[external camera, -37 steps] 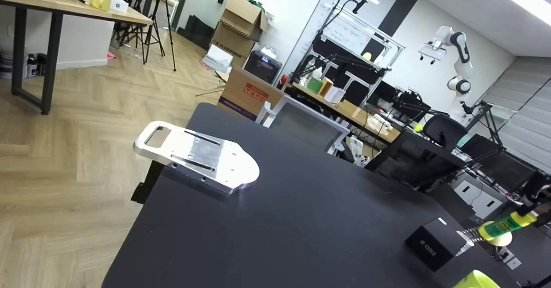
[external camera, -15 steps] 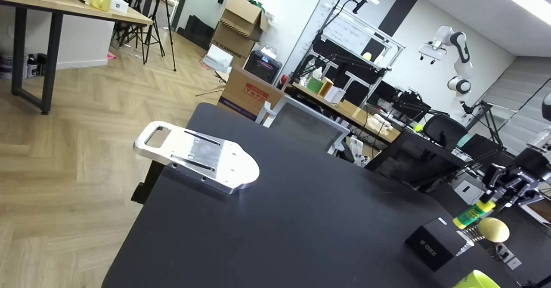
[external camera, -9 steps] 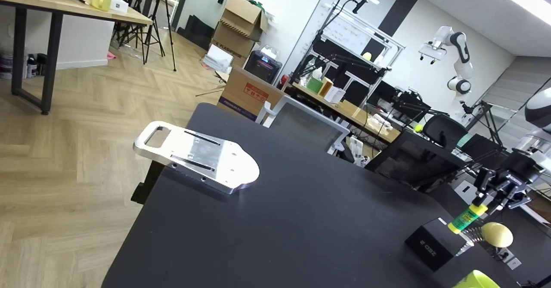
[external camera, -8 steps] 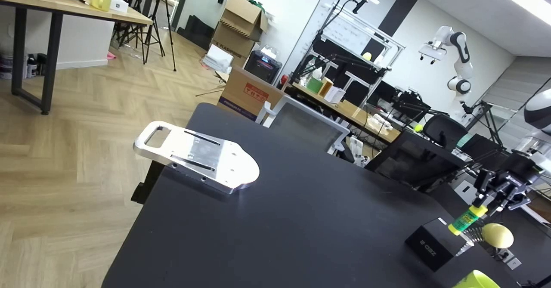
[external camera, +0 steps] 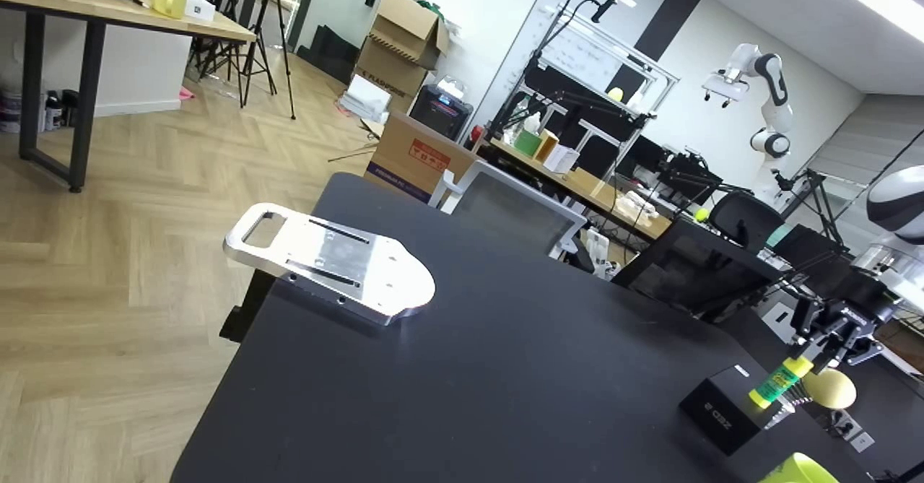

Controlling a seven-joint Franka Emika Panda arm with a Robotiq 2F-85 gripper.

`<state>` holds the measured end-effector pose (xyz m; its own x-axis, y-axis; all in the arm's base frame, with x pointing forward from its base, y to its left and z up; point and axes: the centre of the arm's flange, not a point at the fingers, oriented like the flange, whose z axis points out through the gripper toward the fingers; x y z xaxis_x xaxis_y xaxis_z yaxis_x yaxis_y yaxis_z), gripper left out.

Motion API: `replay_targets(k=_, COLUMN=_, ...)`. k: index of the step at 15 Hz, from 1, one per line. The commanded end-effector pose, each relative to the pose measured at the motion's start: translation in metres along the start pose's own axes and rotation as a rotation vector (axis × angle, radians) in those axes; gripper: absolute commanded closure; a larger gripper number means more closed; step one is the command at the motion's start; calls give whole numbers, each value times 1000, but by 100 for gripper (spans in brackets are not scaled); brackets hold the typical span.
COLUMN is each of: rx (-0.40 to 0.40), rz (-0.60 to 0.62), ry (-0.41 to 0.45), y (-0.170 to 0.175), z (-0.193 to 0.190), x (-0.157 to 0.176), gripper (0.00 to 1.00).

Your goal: Remove the glue stick from the yellow mug and put it on top of the black box

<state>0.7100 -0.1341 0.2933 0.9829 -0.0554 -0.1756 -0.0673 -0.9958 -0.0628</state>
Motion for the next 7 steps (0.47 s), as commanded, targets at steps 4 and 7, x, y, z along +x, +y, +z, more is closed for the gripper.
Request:
replay_targets(k=4, rx=-23, rz=-7, ry=71, y=-17, z=-63, x=-31, gripper=6)
replay_targets(k=7, rx=-14, rz=-20, ry=82, y=-14, z=-63, x=-14, gripper=11)
